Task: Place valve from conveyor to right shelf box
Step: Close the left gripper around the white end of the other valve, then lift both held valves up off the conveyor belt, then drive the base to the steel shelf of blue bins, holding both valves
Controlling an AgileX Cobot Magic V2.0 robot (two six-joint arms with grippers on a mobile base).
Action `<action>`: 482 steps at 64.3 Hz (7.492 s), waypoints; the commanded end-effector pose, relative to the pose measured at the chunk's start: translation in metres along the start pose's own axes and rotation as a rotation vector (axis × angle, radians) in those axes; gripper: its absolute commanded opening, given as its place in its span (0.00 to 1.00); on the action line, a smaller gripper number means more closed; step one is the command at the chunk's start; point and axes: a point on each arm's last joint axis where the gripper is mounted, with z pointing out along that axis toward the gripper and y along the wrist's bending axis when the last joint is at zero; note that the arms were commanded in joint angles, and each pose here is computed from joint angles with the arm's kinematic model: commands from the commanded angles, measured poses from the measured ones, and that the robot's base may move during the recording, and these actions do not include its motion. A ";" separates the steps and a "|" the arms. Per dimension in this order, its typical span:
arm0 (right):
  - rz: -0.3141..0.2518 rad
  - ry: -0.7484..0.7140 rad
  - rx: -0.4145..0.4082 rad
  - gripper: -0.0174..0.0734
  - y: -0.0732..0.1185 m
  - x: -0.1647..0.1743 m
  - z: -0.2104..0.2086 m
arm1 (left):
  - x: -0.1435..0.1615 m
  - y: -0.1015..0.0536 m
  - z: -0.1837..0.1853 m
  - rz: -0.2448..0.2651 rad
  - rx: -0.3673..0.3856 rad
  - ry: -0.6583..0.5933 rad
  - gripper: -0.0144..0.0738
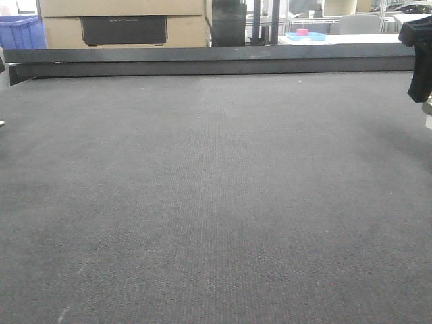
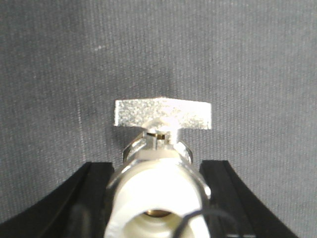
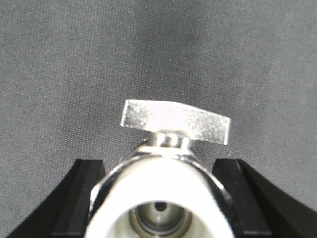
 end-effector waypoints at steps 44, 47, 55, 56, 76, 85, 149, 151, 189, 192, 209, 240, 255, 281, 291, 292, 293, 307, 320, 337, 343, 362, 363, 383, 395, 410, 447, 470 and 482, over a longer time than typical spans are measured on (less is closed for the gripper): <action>-0.036 -0.580 0.083 0.02 0.012 0.032 -0.177 | 0.077 -0.045 -0.222 0.054 -0.006 -0.704 0.04; -0.035 -0.615 0.081 0.02 0.014 0.037 -0.187 | 0.084 -0.046 -0.231 0.056 -0.009 -0.735 0.04; -0.034 -0.693 0.083 0.02 0.016 0.045 -0.206 | 0.101 -0.049 -0.251 0.062 -0.017 -0.805 0.04; -0.033 -0.702 0.081 0.02 0.017 0.047 -0.208 | 0.102 -0.049 -0.252 0.063 -0.017 -0.811 0.04; -0.028 -0.780 0.075 0.02 0.019 0.055 -0.226 | 0.112 -0.051 -0.262 0.065 -0.021 -0.847 0.04; -0.028 -0.780 0.075 0.02 0.019 0.055 -0.226 | 0.112 -0.051 -0.262 0.065 -0.021 -0.847 0.04; -0.026 -0.853 0.086 0.02 0.019 0.051 -0.231 | 0.113 -0.051 -0.262 0.066 -0.023 -0.846 0.04; -0.026 -0.853 0.086 0.02 0.019 0.051 -0.231 | 0.113 -0.051 -0.262 0.066 -0.023 -0.846 0.04; -0.026 -0.853 0.086 0.02 0.019 0.051 -0.231 | 0.113 -0.051 -0.262 0.066 -0.023 -0.846 0.04; -0.026 -0.853 0.086 0.02 0.019 0.051 -0.231 | 0.113 -0.051 -0.262 0.066 -0.023 -0.846 0.04; -0.026 -0.853 0.086 0.02 0.019 0.051 -0.231 | 0.113 -0.051 -0.262 0.066 -0.023 -0.846 0.04; -0.026 -0.853 0.086 0.02 0.019 0.051 -0.231 | 0.113 -0.051 -0.262 0.066 -0.023 -0.846 0.04; -0.026 -0.855 0.086 0.02 0.019 0.051 -0.231 | 0.113 -0.051 -0.262 0.066 -0.023 -0.846 0.04; -0.026 -0.857 0.086 0.02 0.019 0.051 -0.231 | 0.113 -0.051 -0.262 0.066 -0.023 -0.846 0.04; -0.026 -0.857 0.086 0.02 0.019 0.051 -0.231 | 0.113 -0.051 -0.262 0.066 -0.023 -0.846 0.04; -0.026 -0.857 0.086 0.02 0.019 0.051 -0.231 | 0.113 -0.051 -0.262 0.066 -0.023 -0.846 0.04; -0.026 -0.857 0.086 0.02 0.019 0.051 -0.231 | 0.113 -0.051 -0.262 0.066 -0.023 -0.846 0.04; -0.026 -0.859 0.087 0.02 0.019 0.051 -0.231 | 0.113 -0.051 -0.262 0.066 -0.023 -0.846 0.04; -0.026 -0.860 0.087 0.02 0.019 0.050 -0.231 | 0.113 -0.051 -0.262 0.066 -0.023 -0.846 0.04; -0.026 -0.860 0.087 0.02 0.019 0.050 -0.231 | 0.113 -0.051 -0.262 0.066 -0.023 -0.846 0.04; -0.026 -0.860 0.087 0.02 0.019 0.050 -0.231 | 0.113 -0.051 -0.262 0.066 -0.023 -0.846 0.04; -0.026 -0.860 0.087 0.02 0.019 0.050 -0.231 | 0.113 -0.051 -0.262 0.066 -0.023 -0.846 0.04; -0.026 -0.860 0.087 0.02 0.019 0.050 -0.231 | 0.113 -0.051 -0.262 0.066 -0.023 -0.846 0.04; -0.026 -0.860 0.087 0.02 0.019 0.050 -0.231 | 0.113 -0.051 -0.262 0.066 -0.023 -0.846 0.04; -0.026 -0.860 0.087 0.02 0.019 0.050 -0.231 | 0.113 -0.051 -0.262 0.066 -0.023 -0.846 0.04; -0.026 -0.860 0.087 0.02 0.019 0.050 -0.231 | 0.113 -0.051 -0.262 0.066 -0.023 -0.846 0.04; -0.026 -0.860 0.087 0.02 0.019 0.050 -0.231 | 0.113 -0.051 -0.262 0.066 -0.023 -0.846 0.04; -0.026 -0.860 0.087 0.02 0.019 0.050 -0.231 | 0.113 -0.051 -0.262 0.066 -0.023 -0.846 0.04; -0.026 -0.878 0.089 0.02 0.018 0.049 -0.233 | 0.113 -0.051 -0.262 0.066 -0.023 -0.846 0.04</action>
